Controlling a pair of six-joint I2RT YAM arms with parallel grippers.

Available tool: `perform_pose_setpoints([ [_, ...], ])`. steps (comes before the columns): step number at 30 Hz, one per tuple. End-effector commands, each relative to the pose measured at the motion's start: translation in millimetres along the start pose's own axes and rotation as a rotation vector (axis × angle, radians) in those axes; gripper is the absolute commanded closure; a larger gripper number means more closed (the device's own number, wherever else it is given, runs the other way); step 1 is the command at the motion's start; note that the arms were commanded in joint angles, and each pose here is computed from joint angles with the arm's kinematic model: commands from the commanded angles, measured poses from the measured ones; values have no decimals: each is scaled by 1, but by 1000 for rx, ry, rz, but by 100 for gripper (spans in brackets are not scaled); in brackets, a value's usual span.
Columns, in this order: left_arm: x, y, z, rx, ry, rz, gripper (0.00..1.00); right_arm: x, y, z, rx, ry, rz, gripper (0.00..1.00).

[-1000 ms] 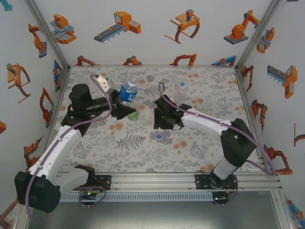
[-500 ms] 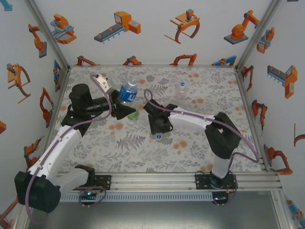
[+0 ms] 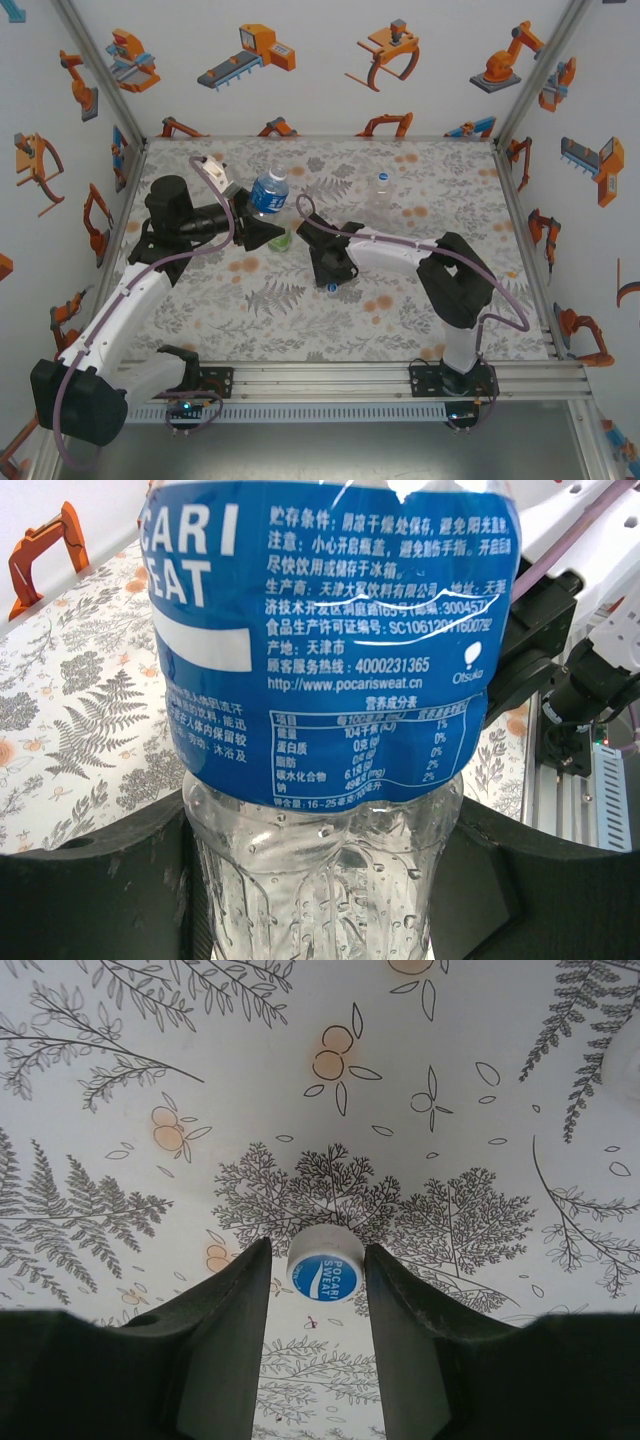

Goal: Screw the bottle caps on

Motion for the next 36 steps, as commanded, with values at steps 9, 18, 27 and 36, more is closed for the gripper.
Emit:
perform_pose_setpoints([
  [9, 2, 11, -3, -19, -10, -18, 100, 2, -10, 3, 16, -3, 42, 60],
  [18, 2, 10, -3, -18, -10, -18, 100, 6, -8, 5, 19, -1, 35, 62],
  [27, 2, 10, -2, -19, -13, -17, 100, 8, -6, 4, 22, -9, 19, 70],
  [36, -2, 8, -2, -21, -42, -4, 100, 54, 7, -4, 71, -2, -138, 83],
])
Point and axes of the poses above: each hand's point on the last joint's axis, 136 mm out from that joint toward the fingers, its own x axis back along the fingers, its own z axis along the line the jaws close on, y = z × x, the point moved 3 cm from there along x, back along the fingers, and after that the axes turned 12 degrees about x, right-handed, at the moved point
